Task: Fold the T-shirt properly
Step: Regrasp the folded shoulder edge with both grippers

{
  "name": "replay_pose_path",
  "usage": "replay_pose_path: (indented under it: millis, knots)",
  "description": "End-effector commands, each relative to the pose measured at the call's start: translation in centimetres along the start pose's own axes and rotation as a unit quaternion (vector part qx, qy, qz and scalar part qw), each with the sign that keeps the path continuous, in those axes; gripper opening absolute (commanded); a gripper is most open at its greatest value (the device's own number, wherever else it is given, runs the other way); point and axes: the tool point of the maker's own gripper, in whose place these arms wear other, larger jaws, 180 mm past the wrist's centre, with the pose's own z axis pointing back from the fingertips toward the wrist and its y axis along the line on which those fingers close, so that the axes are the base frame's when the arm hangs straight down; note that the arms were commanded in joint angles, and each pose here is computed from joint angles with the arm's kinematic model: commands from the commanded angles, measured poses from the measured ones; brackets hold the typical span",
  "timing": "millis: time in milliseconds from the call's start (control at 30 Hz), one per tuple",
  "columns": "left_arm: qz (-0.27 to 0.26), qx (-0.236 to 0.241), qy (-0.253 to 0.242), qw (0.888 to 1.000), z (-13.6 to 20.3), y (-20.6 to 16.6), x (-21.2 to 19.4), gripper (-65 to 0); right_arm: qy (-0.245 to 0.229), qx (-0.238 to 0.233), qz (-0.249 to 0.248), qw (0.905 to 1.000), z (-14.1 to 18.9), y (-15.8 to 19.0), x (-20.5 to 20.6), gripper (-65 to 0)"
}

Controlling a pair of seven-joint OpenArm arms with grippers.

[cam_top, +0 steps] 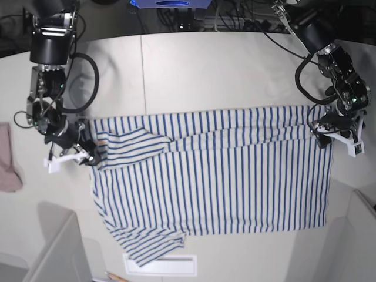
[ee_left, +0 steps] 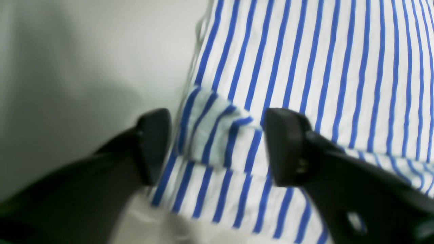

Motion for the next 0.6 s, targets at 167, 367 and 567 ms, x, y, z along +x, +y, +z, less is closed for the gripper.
replay_pose_path:
  millis: [167,367,567]
  knots:
    - [-0.019,0.014,-0.080,0.997,3.2,0.7,4.5,-9.9,-0.102,0.018,0.022,0.9944,4.3,0.5,2.5,-36.8]
    - [0.035,0.022,-0.104,0.994,7.6,3.1,1.7,-10.0,-0.139,0.006,-0.011,0.9903,7.9,-1.0,-0.5,-36.8]
    - [0.098,-0.003,-0.090,0.991,10.0,5.2,-2.2,-10.2,-0.144,-0.025,-0.081,0.9859,10.1,-3.5,-4.5,-36.8]
